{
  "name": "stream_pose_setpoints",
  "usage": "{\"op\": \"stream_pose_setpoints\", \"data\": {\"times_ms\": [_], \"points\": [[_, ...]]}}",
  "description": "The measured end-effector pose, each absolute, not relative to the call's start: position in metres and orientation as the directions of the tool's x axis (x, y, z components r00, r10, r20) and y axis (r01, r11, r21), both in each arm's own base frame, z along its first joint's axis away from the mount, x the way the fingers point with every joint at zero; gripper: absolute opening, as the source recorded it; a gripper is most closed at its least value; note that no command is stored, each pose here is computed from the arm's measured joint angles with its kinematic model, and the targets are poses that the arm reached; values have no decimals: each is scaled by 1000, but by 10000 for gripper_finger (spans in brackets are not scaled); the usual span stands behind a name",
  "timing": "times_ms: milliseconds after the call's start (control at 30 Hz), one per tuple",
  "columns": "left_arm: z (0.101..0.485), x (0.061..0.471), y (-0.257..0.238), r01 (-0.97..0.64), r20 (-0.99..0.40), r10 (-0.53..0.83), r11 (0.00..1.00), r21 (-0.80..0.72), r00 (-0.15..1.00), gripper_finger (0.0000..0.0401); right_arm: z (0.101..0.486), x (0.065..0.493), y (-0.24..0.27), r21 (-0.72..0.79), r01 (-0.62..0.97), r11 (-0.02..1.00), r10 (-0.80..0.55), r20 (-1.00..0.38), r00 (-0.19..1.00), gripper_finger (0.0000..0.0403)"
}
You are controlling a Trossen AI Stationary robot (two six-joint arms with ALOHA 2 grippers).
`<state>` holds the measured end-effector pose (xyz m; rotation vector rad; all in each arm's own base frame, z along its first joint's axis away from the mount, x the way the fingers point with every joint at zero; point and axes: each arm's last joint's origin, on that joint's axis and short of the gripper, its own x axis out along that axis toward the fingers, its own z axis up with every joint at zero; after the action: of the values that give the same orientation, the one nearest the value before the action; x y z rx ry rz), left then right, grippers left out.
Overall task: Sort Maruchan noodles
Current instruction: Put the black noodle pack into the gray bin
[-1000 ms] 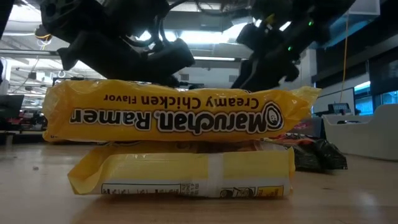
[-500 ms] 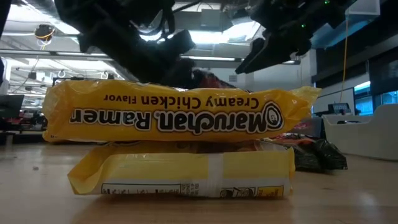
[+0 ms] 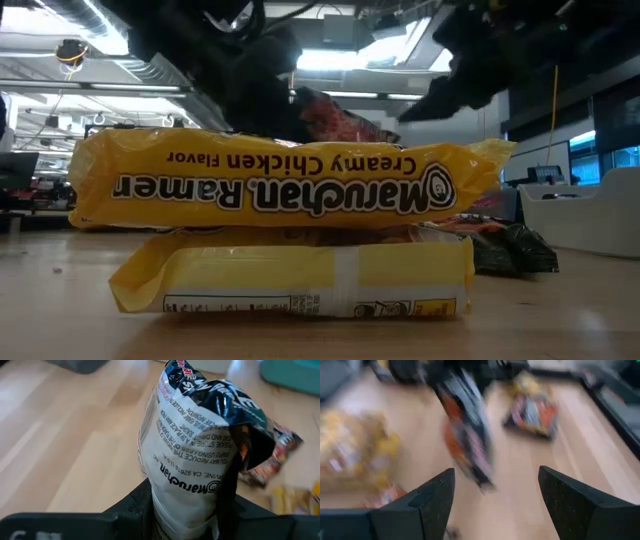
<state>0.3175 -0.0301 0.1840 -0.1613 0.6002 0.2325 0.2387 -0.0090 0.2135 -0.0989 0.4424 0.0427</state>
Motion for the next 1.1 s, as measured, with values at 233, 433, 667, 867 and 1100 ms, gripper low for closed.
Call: {"op": "stream_pose_setpoints", "data": {"times_ms": [233, 433, 667, 867, 1100], "points": [[194, 318, -23, -279, -525, 184, 954, -109, 831, 119, 210, 238, -8, -51, -96, 994, 71, -368, 927, 270], [242, 298, -24, -221, -392, 186, 974, -46, 901, 119, 205, 229, -8, -53, -50, 997, 37, -224, 974, 270], [267, 274, -17, -244, -49, 244, 970, 3, 968, 119, 206, 229, -9, -59, -26, 998, 25, -10, 1000, 270], [266, 264, -8, -154, 216, 159, 987, -41, 963, 119, 201, 240, -11, -98, 40, 994, -44, -40, 998, 270], [266, 260, -8, -127, 264, 132, 991, -36, 955, 119, 206, 256, -12, -86, 68, 994, -64, 53, 997, 270]]}}
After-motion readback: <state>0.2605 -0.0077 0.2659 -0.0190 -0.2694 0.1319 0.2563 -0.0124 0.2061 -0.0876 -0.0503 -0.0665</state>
